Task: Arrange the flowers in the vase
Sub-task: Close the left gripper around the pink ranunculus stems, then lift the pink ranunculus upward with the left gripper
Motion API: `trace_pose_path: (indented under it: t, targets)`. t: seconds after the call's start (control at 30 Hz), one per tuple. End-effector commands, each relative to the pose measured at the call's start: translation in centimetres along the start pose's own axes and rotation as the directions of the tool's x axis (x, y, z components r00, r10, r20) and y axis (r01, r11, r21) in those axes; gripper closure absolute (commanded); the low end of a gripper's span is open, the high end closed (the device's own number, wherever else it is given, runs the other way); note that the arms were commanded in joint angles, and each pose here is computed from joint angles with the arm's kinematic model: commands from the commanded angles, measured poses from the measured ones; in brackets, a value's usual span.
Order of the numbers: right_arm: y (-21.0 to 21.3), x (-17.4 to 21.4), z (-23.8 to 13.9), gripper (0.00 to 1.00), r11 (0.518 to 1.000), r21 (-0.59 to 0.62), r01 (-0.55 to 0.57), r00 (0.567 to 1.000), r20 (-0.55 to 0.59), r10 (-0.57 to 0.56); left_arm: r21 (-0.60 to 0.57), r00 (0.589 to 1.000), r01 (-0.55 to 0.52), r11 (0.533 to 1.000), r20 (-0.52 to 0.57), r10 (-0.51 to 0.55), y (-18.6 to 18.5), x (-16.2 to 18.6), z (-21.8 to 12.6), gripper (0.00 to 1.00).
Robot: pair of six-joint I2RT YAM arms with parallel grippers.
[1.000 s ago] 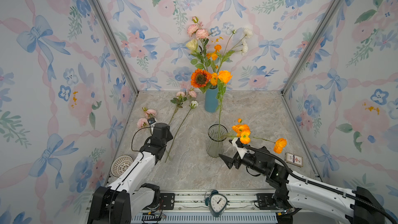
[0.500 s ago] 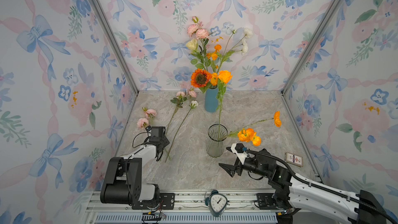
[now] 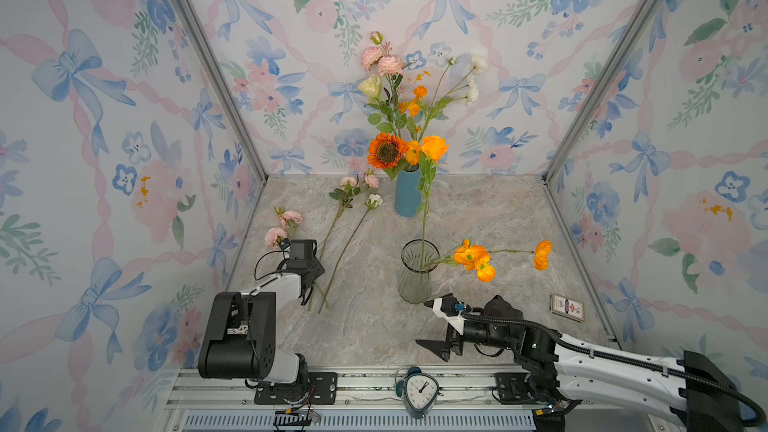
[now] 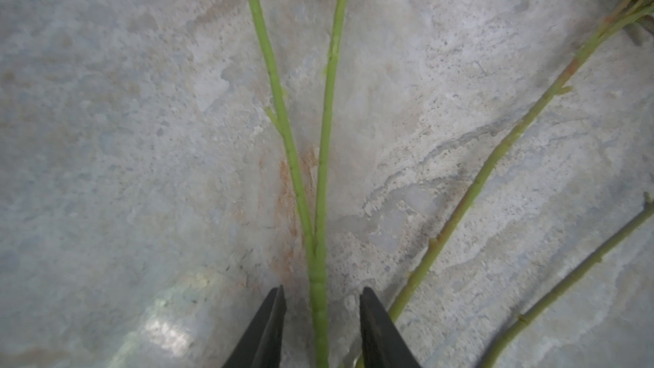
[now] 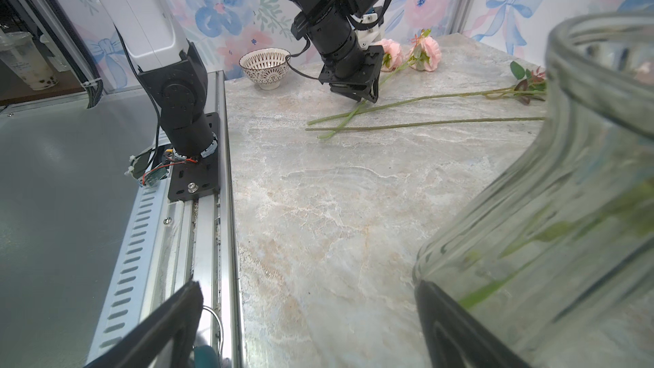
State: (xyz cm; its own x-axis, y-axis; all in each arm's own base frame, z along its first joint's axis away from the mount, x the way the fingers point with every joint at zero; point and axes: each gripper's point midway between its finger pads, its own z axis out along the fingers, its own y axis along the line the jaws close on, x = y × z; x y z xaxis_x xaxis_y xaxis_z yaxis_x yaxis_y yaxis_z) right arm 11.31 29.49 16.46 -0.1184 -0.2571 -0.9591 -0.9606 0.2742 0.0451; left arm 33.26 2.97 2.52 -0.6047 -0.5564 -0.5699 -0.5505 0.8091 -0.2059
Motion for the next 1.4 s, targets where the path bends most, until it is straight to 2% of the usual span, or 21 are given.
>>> trace_pose_path:
  t: [0.0,0.23,0.37,0.57,0.73,0.9,1.03,1.13,1.27,1.33,1.37]
  targets:
    - [-0.1,-0.7,-0.2,0.03,1.000,0.015,0.020,0.999,0.029,-0.021,-0.029,0.999,-0.041,0.999,-0.026,0.040,0.5,0.3,0.6,0.68]
    - [-0.4,-0.8,-0.3,0.03,0.999,0.028,0.025,0.999,0.026,-0.026,-0.013,0.998,-0.053,0.999,-0.030,0.053,0.5,0.2,0.5,0.87]
    - [-0.7,-0.7,-0.3,0.03,0.999,0.038,0.019,1.000,0.022,-0.020,0.015,1.000,-0.016,1.000,0.004,0.016,0.4,-1.2,-0.3,0.99]
    - [-1.2,-0.7,-0.6,0.03,0.998,0.055,0.008,0.999,0.033,-0.010,0.092,0.995,0.026,0.995,0.094,-0.034,-0.2,-4.3,-3.5,1.00]
    - [-1.8,-0.8,-0.8,0.03,0.997,0.071,0.000,0.999,0.042,-0.003,0.187,0.980,0.041,0.981,0.184,-0.076,-1.6,-6.8,-7.5,1.00]
    - [-2.8,-0.9,-1.3,0.03,0.995,0.102,-0.015,0.998,0.055,0.010,0.239,0.931,0.010,0.971,0.351,-0.096,-2.3,-10.2,-12.6,1.00]
    - [-3.2,-1.1,-1.6,0.03,0.993,0.117,-0.025,0.997,0.069,0.017,0.190,0.860,-0.085,0.978,0.510,-0.025,-2.7,-12.8,-17.0,1.00]
    - [-3.3,-1.1,-1.6,0.03,0.992,0.122,-0.028,0.997,0.068,0.019,0.169,0.822,-0.127,0.977,0.570,0.008,-2.9,-13.6,-19.0,1.00]
    - [-3.5,-0.9,-1.6,0.03,0.992,0.125,-0.026,0.998,0.064,0.018,0.371,0.794,-0.157,0.915,0.598,-0.106,-6.2,-14.7,-23.5,1.00]
    - [-3.5,-0.8,-1.5,0.03,0.992,0.125,-0.025,0.998,0.060,0.017,0.508,0.786,-0.161,0.846,0.584,-0.202,-8.2,-14.8,-26.7,1.00]
    - [-3.5,-0.8,-1.4,0.03,0.992,0.124,-0.026,0.998,0.060,0.018,0.581,0.773,-0.181,0.794,0.583,-0.251,-9.4,-15.0,-28.8,1.00]
